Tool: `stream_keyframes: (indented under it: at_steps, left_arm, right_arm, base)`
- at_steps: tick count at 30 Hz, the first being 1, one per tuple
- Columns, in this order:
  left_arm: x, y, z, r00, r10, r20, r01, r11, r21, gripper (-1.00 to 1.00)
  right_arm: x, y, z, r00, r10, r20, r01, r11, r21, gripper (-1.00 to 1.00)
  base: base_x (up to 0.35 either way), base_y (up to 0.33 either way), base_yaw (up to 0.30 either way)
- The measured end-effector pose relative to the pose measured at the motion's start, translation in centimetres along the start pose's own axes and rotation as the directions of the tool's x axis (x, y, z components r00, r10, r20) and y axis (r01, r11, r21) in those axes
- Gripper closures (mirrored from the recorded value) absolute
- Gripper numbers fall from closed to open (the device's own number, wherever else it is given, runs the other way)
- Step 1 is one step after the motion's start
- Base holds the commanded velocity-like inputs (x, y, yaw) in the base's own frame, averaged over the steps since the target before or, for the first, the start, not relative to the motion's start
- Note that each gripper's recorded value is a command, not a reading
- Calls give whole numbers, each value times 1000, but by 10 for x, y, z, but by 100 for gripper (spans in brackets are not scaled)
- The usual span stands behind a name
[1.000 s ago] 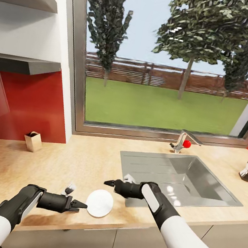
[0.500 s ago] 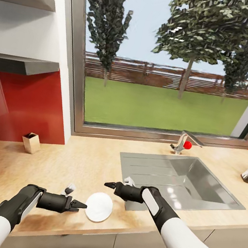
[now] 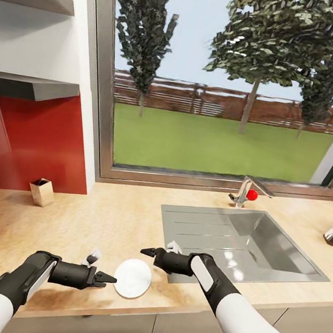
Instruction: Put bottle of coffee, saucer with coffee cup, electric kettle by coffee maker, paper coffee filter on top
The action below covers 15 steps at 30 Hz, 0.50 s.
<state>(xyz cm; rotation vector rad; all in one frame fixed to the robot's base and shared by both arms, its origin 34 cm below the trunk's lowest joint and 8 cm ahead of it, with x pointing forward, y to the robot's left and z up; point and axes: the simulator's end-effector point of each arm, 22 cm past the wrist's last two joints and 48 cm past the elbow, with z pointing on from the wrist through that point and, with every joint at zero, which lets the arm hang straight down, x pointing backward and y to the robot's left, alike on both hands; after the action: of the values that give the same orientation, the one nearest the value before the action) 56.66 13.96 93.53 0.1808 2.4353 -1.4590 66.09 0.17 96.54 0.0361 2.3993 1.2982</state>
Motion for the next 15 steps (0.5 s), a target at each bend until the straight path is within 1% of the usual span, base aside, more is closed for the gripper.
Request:
stream_keyframes:
  at_steps: [8, 12, 15]
  left_arm:
    - [3, 0, 2, 1000, -3, -4, 3, 1000, 3, -100]
    - [9, 1, 4, 1000, -13, -7, 13, 1000, 7, -100]
    - [10, 1, 4, 1000, -14, -8, 14, 1000, 7, -100]
  right_arm:
    - [1, 0, 1, 1000, 3, -2, -3, 1000, 0, -100]
    - [2, 0, 1, 1000, 3, -4, -3, 1000, 1, -100]
    - [4, -4, 1, 1000, 10, -8, -10, 1000, 6, -100]
  base:
    - [0, 0, 0]
    - [0, 0, 0]
    - [0, 0, 0]
